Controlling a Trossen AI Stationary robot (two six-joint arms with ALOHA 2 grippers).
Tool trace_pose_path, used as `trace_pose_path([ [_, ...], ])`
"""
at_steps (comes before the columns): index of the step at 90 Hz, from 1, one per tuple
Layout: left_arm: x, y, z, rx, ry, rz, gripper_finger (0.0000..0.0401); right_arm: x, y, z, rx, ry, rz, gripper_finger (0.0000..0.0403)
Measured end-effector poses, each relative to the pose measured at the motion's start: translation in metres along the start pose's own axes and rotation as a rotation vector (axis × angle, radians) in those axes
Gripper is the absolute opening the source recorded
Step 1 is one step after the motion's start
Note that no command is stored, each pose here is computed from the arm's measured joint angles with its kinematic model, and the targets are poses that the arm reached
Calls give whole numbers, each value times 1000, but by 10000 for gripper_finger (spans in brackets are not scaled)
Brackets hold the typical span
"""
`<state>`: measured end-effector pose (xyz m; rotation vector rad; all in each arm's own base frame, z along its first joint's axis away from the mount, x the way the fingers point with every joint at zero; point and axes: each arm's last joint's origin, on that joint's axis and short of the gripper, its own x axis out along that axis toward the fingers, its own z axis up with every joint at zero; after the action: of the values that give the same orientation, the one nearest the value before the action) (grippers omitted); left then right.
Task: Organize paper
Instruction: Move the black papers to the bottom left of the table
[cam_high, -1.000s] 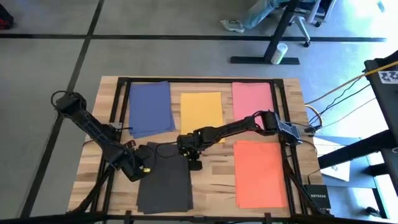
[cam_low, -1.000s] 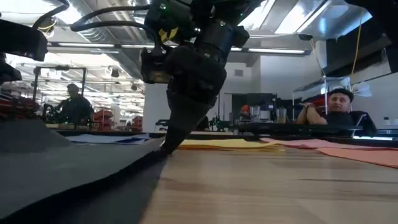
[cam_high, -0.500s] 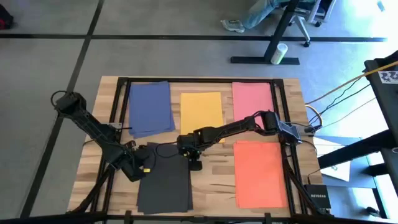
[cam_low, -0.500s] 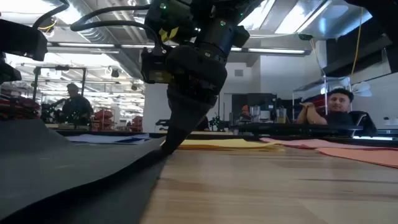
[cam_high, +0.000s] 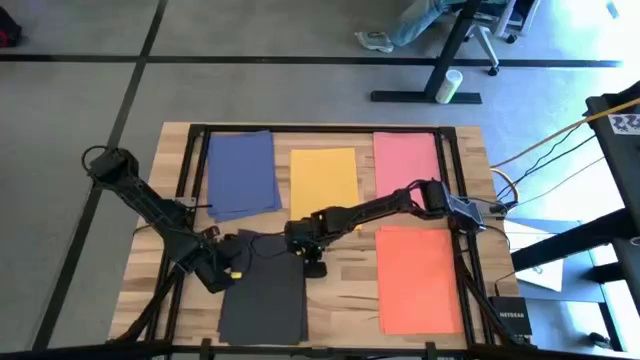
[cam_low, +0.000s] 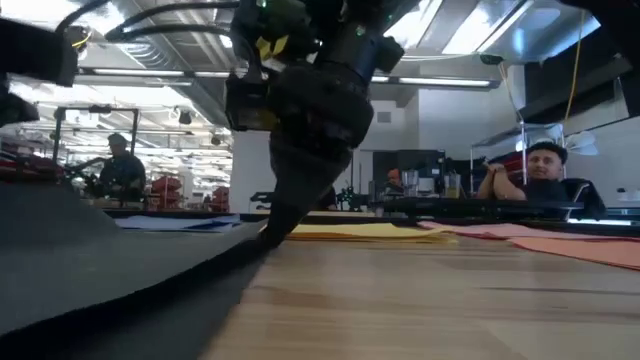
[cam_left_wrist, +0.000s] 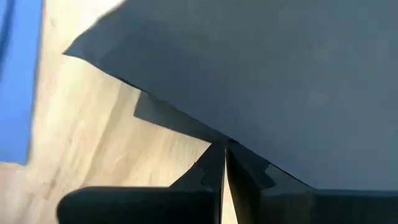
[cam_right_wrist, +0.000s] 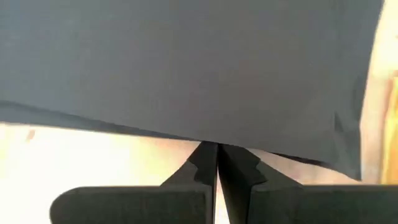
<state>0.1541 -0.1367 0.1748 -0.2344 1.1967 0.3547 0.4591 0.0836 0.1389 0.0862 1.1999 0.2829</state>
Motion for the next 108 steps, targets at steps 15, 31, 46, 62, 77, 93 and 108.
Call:
trace_pose_path([
  [15, -6, -1, 10, 37, -50, 21, 0, -3, 11, 4, -23, -2, 0, 0],
  [31, -4, 4, 19, 46, -66, 48, 0, -5, 15, 5, -32, 2, -20, 0],
  [46, -5, -1, 17, 58, -46, 5, 0, -6, 12, -3, -20, 79, -78, 0],
  [62, -8, -6, 6, 53, -13, -31, 0, -6, 12, -6, -22, 107, -89, 0],
  [77, -11, -10, -3, 49, 21, -59, 0, -6, 12, -6, -22, 108, -89, 0],
  [93, -15, -15, -13, 68, 60, -94, 0, -7, 12, -7, -21, 121, -90, 0],
  [108, -21, -24, -27, 99, 129, -189, 0, -18, 23, -11, -36, 160, -94, 0],
])
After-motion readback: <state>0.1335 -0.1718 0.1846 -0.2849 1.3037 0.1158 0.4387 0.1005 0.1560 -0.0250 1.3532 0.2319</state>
